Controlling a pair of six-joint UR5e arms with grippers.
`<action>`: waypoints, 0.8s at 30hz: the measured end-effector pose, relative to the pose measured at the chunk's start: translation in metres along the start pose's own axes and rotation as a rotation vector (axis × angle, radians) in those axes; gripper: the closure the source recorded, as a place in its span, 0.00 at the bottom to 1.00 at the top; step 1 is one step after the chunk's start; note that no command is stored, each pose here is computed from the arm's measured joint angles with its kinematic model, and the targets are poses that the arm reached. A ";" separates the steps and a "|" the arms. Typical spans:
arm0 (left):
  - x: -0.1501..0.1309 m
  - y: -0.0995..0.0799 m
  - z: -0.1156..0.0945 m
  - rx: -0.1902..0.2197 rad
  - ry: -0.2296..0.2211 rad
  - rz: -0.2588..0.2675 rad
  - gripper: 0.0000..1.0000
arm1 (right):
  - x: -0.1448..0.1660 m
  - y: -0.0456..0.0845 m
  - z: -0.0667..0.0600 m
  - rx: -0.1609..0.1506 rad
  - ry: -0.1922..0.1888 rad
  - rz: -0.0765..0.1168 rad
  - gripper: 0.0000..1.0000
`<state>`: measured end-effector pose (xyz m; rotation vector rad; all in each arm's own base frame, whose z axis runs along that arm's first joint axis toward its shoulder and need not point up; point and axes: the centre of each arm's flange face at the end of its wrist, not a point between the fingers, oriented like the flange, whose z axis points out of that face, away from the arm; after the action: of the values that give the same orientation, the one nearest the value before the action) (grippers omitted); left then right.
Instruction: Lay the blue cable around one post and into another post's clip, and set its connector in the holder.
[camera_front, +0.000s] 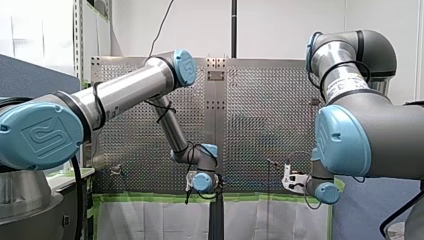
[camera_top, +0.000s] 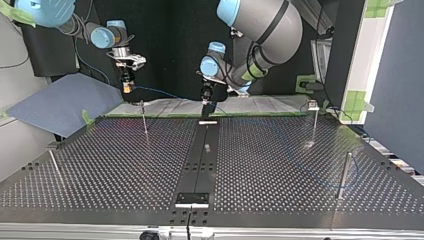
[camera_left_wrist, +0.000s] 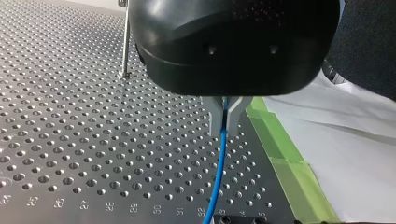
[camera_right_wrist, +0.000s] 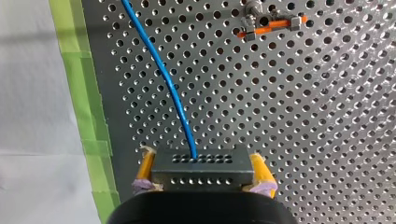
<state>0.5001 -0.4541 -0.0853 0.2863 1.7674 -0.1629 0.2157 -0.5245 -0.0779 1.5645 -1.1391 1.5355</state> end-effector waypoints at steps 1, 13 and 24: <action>0.000 0.000 0.000 0.000 0.000 0.000 0.99 | 0.000 0.000 0.000 0.000 0.000 0.000 1.00; -0.001 -0.020 -0.009 0.032 -0.006 0.020 0.99 | 0.001 0.007 -0.001 -0.030 0.000 -0.004 1.00; -0.024 -0.061 -0.030 0.096 -0.039 0.032 0.99 | 0.005 0.022 -0.001 -0.062 0.006 -0.006 1.00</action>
<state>0.4592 -0.5067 -0.0583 0.3782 1.7181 -0.2293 0.1948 -0.5335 -0.0750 1.5194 -1.1665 1.4860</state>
